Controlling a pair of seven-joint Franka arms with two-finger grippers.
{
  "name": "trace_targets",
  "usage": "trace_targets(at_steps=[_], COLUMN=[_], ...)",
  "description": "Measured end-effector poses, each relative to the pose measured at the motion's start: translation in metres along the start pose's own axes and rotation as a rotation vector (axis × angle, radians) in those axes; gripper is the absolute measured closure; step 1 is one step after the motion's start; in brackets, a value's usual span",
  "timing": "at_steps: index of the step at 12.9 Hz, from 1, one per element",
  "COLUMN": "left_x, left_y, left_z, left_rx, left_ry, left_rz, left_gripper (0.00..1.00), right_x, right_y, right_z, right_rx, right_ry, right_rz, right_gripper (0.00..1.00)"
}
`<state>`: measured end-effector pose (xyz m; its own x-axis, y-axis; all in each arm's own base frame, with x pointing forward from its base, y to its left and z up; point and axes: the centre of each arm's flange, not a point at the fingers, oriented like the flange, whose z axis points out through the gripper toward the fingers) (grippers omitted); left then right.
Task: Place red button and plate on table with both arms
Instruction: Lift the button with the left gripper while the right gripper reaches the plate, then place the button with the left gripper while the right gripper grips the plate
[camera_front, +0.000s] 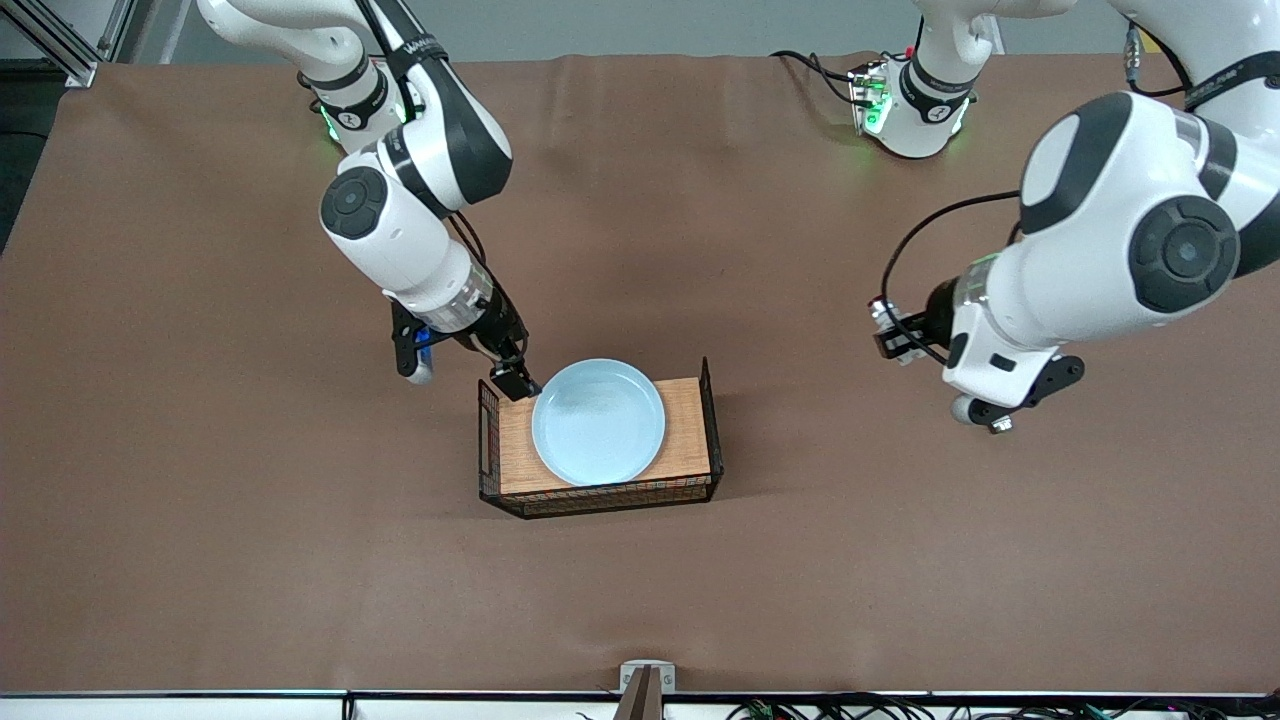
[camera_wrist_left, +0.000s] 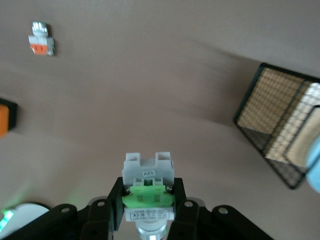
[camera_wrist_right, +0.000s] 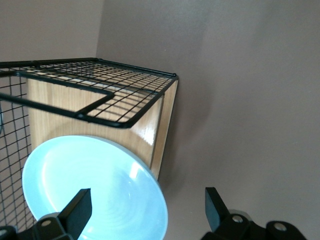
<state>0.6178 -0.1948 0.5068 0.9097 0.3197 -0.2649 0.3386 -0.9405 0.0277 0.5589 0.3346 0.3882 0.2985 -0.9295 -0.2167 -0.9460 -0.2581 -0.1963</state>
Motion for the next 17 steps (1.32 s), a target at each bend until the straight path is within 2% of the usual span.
trace_targets(at_steps=[5,8,11,13,17], left_x=[0.026,0.033,0.042,0.050,0.069], left_y=[-0.047,-0.064,-0.085,-0.104,-0.128], left_z=[0.064,0.114,0.158,0.178,0.204], left_rx=[-0.013,-0.021,-0.033,-0.032,-0.037], left_ry=[0.068,0.101,0.137,0.134,0.113], left_rz=[0.143,0.190,0.219,0.245,0.283], left_gripper=[0.59,0.59,0.59,0.59,0.59], right_x=[-0.020,-0.027,-0.031,-0.034,-0.039], right_y=[-0.003,0.000,0.003,0.004,0.008], right_z=[0.031,0.048,0.053,0.056,0.064], right_rx=[-0.026,-0.044,-0.052,-0.055,-0.067], right_ry=[0.024,0.051,0.055,0.055,0.058], right_rz=[-0.006,-0.039,-0.048,-0.053,-0.063], right_gripper=[0.00,0.00,0.02,0.07,0.12])
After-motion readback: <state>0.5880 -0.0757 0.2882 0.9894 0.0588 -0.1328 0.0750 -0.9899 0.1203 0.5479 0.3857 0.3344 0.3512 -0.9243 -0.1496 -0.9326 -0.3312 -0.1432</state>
